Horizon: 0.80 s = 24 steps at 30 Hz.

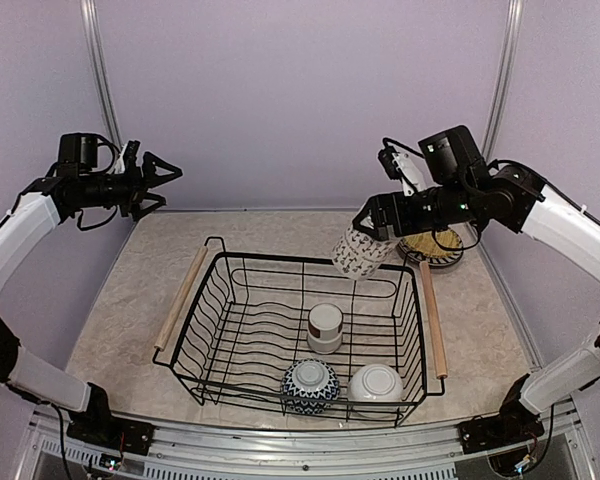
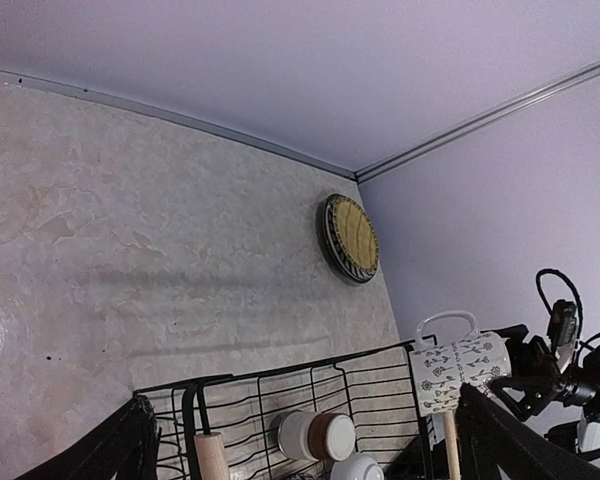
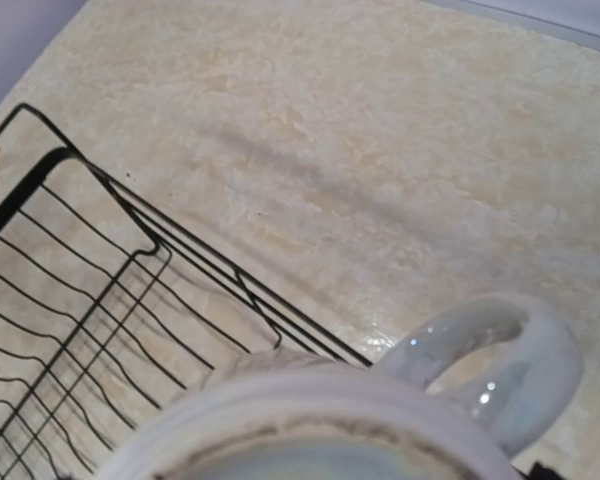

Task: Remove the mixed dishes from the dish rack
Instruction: Grab the cup from the dish rack, then pass from the right arm to the left

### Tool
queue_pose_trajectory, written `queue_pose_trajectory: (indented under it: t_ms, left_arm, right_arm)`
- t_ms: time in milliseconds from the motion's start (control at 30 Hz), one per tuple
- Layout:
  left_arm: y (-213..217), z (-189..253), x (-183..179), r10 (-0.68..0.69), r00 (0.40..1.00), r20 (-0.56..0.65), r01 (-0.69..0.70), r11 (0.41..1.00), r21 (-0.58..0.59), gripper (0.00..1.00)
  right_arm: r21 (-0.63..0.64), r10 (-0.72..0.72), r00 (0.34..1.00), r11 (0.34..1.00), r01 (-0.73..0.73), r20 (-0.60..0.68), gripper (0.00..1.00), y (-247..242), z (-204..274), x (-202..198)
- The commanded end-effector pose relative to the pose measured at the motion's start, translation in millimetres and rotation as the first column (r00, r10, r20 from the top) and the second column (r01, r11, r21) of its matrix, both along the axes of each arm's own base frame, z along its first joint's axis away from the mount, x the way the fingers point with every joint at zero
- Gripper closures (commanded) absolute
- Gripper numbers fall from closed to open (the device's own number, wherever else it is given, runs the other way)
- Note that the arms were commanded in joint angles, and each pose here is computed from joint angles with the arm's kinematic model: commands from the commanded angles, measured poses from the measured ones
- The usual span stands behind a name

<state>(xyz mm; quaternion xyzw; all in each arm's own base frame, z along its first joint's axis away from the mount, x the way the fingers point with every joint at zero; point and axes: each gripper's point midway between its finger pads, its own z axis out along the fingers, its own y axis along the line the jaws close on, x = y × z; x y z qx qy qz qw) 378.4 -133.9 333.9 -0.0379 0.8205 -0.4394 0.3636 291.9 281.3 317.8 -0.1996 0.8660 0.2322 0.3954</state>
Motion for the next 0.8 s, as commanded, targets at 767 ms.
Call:
queue_pose_trajectory:
  t_ms: [767]
  left_arm:
    - [-20,21,-12,-0.107,0.992,0.068,0.107,0.994,-0.010,0.01]
  right_arm:
    - [0.388,0.180,0.945,0.919,-0.063,-0.274,1.00,108,-29,31]
